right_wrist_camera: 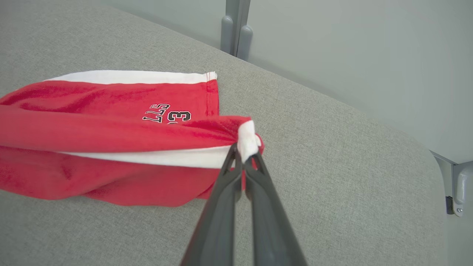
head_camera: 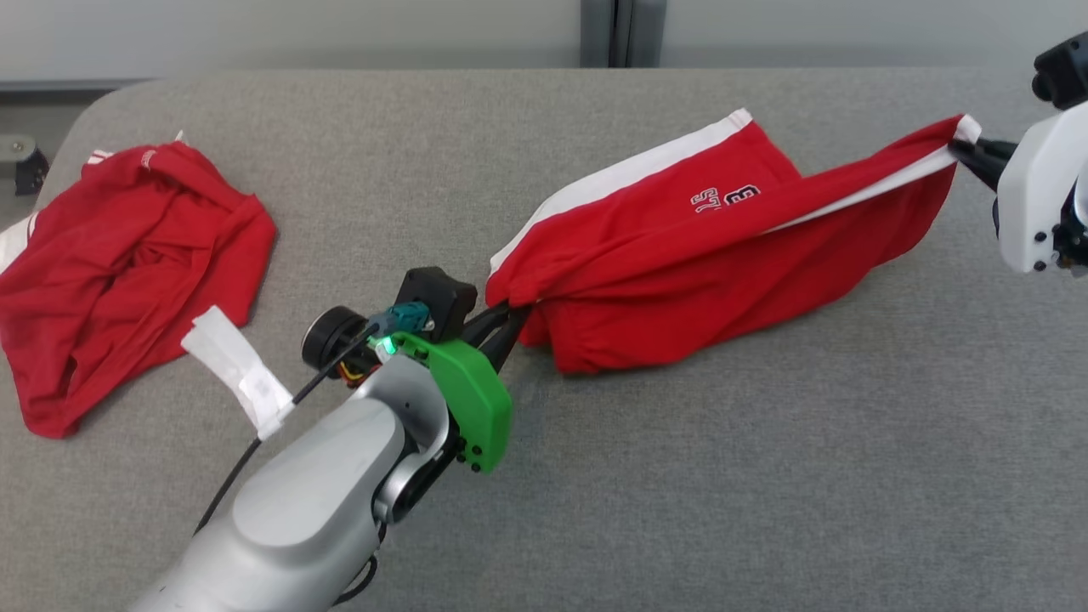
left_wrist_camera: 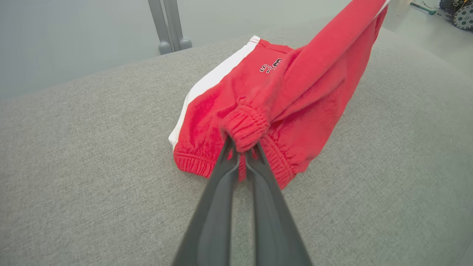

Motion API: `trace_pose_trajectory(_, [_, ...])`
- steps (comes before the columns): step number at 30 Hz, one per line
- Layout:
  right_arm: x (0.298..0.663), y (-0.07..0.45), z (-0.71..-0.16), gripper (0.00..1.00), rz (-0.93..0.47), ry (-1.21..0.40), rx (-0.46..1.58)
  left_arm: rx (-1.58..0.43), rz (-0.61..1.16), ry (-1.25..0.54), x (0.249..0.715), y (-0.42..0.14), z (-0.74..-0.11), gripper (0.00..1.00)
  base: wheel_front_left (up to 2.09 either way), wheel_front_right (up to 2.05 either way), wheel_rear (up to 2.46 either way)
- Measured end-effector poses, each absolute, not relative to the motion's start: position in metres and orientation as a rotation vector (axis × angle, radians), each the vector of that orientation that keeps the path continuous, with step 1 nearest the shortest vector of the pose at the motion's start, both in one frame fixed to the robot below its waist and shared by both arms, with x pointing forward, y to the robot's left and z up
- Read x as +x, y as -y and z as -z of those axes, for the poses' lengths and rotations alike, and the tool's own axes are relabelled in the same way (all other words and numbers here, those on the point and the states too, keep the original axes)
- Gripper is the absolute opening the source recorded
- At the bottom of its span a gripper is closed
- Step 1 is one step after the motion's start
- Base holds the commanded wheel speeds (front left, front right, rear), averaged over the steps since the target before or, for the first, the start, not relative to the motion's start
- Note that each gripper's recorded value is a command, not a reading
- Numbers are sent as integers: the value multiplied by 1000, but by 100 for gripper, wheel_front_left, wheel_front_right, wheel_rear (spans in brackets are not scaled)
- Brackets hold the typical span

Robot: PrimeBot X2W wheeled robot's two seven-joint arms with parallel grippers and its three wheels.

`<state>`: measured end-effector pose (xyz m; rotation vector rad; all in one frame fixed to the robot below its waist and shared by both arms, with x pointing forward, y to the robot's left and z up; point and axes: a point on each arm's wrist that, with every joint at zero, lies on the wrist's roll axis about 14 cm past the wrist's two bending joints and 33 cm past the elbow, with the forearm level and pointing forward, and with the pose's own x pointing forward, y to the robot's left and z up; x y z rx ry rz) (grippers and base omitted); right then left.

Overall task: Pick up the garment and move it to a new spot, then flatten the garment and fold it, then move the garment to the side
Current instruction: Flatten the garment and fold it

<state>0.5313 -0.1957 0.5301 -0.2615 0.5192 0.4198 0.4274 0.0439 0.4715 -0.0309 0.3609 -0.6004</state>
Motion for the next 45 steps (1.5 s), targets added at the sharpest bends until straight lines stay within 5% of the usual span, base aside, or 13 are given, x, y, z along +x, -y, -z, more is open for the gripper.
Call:
trace_pose_trajectory(16, [621,157,-480,0,-446,-466,-197,-12,498,-439,487,-62,-426,0,0,0,0])
trace_pose_trajectory(29, [645,128,-441,0,-491,-465,-179,-21,451,-487,488,-78,-401,2,0,0,0])
trace_pose_trajectory(30, [646,126,-441,22,-494,-453,-175,-23,448,-489,487,-78,-400,26,0,0,0])
trace_pose_trajectory(31, [648,125,-442,89,-493,-445,-174,-25,446,-487,488,-79,-400,60,0,0,0])
trace_pose_trajectory(32, [650,125,-442,100,-487,-444,-167,-26,443,-484,488,-79,-399,100,0,0,0])
trace_pose_trajectory(45, [648,133,-476,100,-443,-313,-118,-21,357,-411,494,-95,-415,100,0,0,0])
